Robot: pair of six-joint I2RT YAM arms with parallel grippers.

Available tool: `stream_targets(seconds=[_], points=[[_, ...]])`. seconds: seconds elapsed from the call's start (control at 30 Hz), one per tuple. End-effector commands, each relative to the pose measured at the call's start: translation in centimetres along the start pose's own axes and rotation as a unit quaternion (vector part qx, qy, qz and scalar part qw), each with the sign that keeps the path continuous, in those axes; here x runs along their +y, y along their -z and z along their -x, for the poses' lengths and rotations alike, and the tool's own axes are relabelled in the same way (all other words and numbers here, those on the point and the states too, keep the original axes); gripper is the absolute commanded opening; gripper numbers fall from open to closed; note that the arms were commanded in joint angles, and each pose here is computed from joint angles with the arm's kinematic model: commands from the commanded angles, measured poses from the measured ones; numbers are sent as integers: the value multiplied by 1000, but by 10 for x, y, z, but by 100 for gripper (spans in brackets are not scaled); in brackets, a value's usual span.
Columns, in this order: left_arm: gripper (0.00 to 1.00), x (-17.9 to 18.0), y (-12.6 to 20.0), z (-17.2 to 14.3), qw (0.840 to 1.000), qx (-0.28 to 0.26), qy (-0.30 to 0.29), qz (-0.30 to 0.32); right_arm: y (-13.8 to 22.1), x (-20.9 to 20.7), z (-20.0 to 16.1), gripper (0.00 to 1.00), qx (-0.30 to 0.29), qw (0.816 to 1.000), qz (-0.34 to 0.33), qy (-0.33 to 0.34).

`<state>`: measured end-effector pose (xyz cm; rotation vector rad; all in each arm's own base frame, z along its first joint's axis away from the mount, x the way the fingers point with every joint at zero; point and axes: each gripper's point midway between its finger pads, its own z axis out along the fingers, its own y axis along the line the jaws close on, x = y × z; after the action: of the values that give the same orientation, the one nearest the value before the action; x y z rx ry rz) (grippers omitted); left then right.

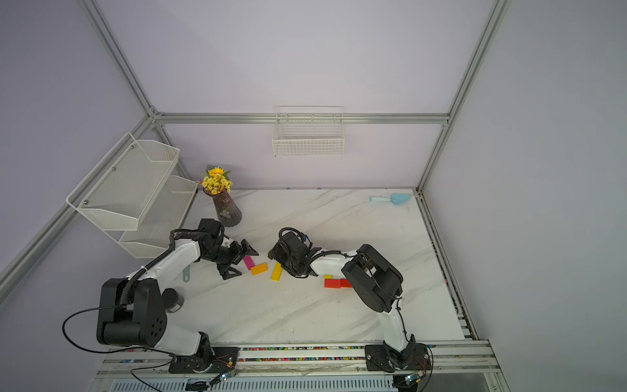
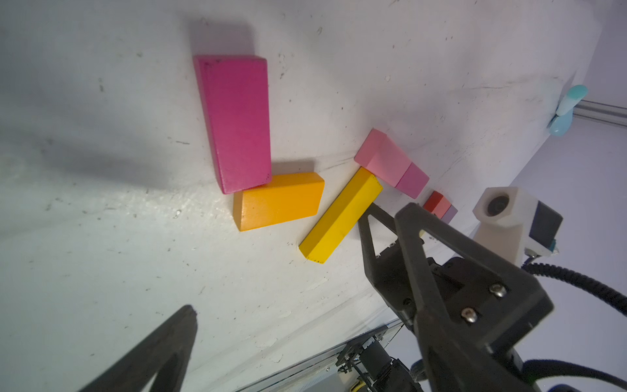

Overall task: Assemble the letter c with building blocks
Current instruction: Assemble the building block at the center of the board.

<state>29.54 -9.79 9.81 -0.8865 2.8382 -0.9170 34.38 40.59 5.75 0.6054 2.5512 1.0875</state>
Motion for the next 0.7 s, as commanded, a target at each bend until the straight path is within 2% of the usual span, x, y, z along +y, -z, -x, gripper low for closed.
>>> stream_targets(seconds=[0.0,0.67], points=[[100,-12,5,5,1000,-5,-6,-24,-8,-7,-1,90,9,1000,-10,-6],[100,-14,7,4,999,-11,-2,-31,-9,-10,1,89,16,1000,-8,-8]])
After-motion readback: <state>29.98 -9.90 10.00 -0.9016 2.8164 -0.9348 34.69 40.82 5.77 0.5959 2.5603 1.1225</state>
